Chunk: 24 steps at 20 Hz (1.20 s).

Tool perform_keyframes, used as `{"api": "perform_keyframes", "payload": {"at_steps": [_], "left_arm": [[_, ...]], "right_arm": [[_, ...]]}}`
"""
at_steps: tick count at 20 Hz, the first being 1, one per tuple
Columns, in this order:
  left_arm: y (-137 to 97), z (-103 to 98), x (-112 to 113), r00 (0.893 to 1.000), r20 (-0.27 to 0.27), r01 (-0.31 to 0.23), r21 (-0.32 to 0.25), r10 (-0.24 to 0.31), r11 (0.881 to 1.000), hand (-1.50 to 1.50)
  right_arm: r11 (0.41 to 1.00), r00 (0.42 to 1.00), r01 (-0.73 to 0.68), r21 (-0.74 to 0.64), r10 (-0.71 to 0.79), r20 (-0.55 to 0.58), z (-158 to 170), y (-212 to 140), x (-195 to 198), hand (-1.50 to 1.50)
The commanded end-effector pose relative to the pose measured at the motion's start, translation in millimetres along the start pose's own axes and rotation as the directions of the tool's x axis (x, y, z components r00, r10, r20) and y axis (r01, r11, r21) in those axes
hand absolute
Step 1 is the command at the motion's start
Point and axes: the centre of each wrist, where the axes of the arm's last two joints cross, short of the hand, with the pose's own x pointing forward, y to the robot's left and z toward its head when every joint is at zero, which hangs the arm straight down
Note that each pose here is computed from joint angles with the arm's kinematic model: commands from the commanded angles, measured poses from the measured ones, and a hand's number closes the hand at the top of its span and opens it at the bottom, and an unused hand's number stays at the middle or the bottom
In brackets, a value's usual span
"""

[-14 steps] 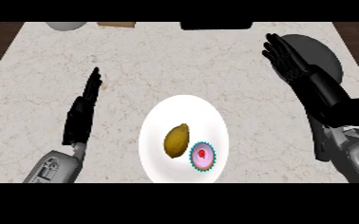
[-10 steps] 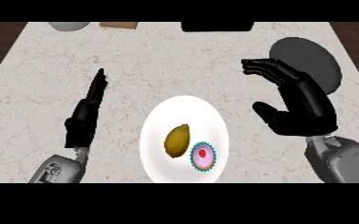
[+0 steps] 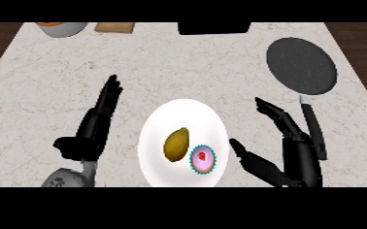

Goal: Pick the lemon from the plate and place it in the pan

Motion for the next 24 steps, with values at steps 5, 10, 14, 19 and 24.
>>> {"api": "perform_keyframes", "payload": {"at_steps": [5,10,14,19,24], "left_arm": [[-9.7,9.7,1.0,1.0,0.011,-0.018,-0.044,0.018,0.999,0.0],[0.8,10.1,-1.5,0.999,0.004,-0.045,-0.04,0.046,0.998,0.0],[-18.2,18.6,-14.3,0.999,0.032,-0.033,-0.07,0.036,0.997,0.0],[-3.4,8.2,4.4,0.999,0.033,-0.027,-0.081,0.03,0.996,0.0],[2.4,5.7,-10.4,0.999,0.022,-0.031,-0.075,0.032,0.997,0.0]], "right_arm": [[0.968,0.968,-0.252,-0.013,0.252,-0.012,68.3,5.8,28.9,-1.5],[0.91,0.912,-0.39,0.139,0.403,-0.081,46.5,10.9,48.2,-1.5],[0.849,0.85,-0.466,0.249,0.508,-0.141,22.8,34.4,61.6,-1.5],[0.694,0.708,-0.569,0.442,0.686,-0.165,-1.8,63.4,63.2,-1.5],[0.552,0.593,-0.615,0.563,0.794,-0.131,-22.1,107.8,57.1,-1.5]]}}
